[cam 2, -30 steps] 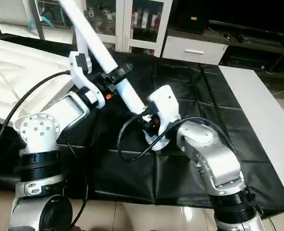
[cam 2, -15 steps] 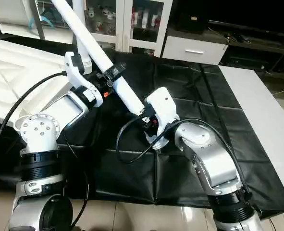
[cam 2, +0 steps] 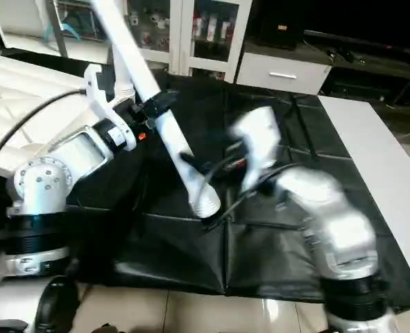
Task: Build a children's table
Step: Pick table leg
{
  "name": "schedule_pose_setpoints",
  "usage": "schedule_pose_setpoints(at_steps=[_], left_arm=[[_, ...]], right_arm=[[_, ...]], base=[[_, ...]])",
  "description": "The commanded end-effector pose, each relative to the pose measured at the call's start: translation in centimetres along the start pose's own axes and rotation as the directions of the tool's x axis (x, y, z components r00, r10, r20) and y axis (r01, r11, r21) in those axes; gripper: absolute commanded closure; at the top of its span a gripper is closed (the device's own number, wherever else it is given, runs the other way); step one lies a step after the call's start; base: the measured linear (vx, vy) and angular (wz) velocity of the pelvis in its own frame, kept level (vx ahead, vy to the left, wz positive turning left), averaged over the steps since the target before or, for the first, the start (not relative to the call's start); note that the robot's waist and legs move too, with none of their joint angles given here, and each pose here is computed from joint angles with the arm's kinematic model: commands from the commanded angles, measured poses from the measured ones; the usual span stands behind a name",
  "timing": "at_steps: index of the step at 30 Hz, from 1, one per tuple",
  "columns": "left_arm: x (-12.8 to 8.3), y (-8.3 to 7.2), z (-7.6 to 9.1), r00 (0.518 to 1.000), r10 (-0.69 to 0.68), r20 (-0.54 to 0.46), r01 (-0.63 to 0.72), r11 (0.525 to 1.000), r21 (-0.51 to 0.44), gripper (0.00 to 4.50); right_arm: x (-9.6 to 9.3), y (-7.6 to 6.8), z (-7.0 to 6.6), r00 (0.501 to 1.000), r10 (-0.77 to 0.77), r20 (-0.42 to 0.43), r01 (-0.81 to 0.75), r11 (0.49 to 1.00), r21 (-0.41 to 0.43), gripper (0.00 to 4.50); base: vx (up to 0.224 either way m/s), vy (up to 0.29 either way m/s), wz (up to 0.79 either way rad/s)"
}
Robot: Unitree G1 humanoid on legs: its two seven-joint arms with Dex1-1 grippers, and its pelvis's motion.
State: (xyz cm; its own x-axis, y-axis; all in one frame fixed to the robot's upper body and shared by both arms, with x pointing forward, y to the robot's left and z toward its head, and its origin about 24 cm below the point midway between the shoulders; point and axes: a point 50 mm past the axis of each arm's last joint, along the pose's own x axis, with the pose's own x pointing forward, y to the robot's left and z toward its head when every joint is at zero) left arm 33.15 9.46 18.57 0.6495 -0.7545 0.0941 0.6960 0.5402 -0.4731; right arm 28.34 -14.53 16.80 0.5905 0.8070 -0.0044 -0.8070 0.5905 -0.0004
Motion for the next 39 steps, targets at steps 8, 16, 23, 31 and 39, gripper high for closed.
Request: schedule_pose_setpoints(at_steps=[8,16,23,31,39], left_arm=[[1.1,-4.4,1.4,0.909,-0.382,-0.168,0.406,0.903,0.145,2.75],[1.2,-5.5,1.8,0.849,-0.479,-0.224,0.519,0.835,0.180,2.75],[1.0,-5.9,1.7,0.805,-0.535,-0.254,0.582,0.794,0.172,2.75],[1.2,-6.1,1.9,0.793,-0.555,-0.251,0.601,0.780,0.176,2.75],[1.2,-6.3,1.6,0.770,-0.576,-0.275,0.628,0.760,0.166,2.75]], right_arm=[[-1.3,0.3,-0.2,0.941,0.320,-0.114,-0.288,0.929,0.234,0.79],[-1.0,0.8,-1.9,0.897,0.384,-0.219,-0.334,0.914,0.231,0.79],[-0.7,1.1,-2.4,0.871,0.423,-0.250,-0.375,0.901,0.218,0.79],[-0.5,1.7,-3.3,0.847,0.457,-0.271,-0.406,0.886,0.226,1.06],[-0.4,2.0,-3.8,0.836,0.473,-0.279,-0.420,0.878,0.230,1.71]], base=[[0.000,0.000,0.00],[0.000,0.000,0.00],[0.000,0.000,0.00],[0.000,0.000,0.00],[0.000,0.000,0.00]])
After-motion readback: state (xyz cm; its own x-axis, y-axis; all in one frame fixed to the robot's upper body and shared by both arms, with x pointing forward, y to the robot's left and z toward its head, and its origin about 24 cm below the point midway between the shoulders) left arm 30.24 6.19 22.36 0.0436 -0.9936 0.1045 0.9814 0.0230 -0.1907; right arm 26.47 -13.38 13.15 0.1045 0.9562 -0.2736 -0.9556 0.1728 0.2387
